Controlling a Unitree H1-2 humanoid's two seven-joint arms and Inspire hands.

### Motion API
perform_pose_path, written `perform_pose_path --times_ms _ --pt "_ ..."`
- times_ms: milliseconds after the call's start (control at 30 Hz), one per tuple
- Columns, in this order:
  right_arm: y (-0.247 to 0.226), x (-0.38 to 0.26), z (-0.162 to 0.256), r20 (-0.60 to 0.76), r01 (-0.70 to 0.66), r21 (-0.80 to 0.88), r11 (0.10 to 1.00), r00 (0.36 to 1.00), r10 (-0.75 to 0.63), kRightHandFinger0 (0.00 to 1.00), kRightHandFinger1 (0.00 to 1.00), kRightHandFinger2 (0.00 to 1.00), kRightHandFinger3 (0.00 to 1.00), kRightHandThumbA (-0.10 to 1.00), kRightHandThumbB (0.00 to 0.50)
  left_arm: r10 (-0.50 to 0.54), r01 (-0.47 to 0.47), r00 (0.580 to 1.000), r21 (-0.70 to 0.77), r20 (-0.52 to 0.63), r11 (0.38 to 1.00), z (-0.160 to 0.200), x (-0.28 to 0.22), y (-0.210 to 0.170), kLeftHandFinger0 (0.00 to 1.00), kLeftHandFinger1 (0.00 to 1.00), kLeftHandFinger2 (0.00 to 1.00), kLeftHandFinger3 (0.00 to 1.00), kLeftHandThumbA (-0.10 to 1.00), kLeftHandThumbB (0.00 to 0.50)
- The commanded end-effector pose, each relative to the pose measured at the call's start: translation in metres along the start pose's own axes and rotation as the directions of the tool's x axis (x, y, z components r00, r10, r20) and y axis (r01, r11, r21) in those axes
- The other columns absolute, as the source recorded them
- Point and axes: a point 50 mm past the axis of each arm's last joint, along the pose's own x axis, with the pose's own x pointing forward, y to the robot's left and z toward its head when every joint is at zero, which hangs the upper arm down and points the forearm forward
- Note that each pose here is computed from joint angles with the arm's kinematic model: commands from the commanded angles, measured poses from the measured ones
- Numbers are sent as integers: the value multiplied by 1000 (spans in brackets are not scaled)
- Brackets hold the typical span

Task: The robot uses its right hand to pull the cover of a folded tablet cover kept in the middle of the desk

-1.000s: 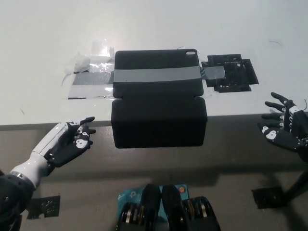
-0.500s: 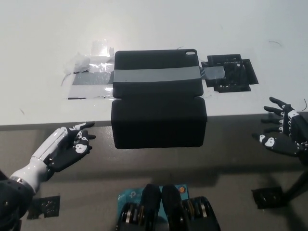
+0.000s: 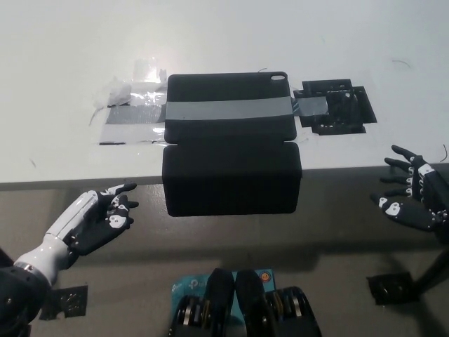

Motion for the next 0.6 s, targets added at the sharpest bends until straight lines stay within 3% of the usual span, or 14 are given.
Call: perform_pose_path --times_ms 0,167,233,367,533,567 --pt "-9 0 18 86 26 -40 999 996 -23 628 750 905 1000 747 0 -1 1 1000 10 30 1000 10 -3 3 769 841 958 1000 1000 132" --pt "-9 1 17 88 28 -44 999 996 -24 643 748 895 1000 773 0 5 -5 999 5 31 1000 11 -3 3 762 832 944 1000 1000 112" --pt "-9 0 18 92 28 -38 999 995 -25 631 736 892 1000 764 0 5 -6 999 9 37 1000 11 -3 3 747 825 938 1000 1000 136" --pt "-9 0 18 95 29 -48 998 995 -25 642 747 891 1000 783 0 4 -4 999 9 43 1000 12 -3 3 742 827 945 1000 1000 135" --pt "-11 4 23 106 34 -52 998 994 -28 626 738 882 1000 822 7 4 -5 999 17 53 1000 21 1 5 749 838 957 1000 1000 88" --pt "-11 4 23 110 32 -59 998 994 -25 627 737 883 1000 827 5 3 -4 999 15 55 1000 22 1 5 747 836 956 1000 1000 103"
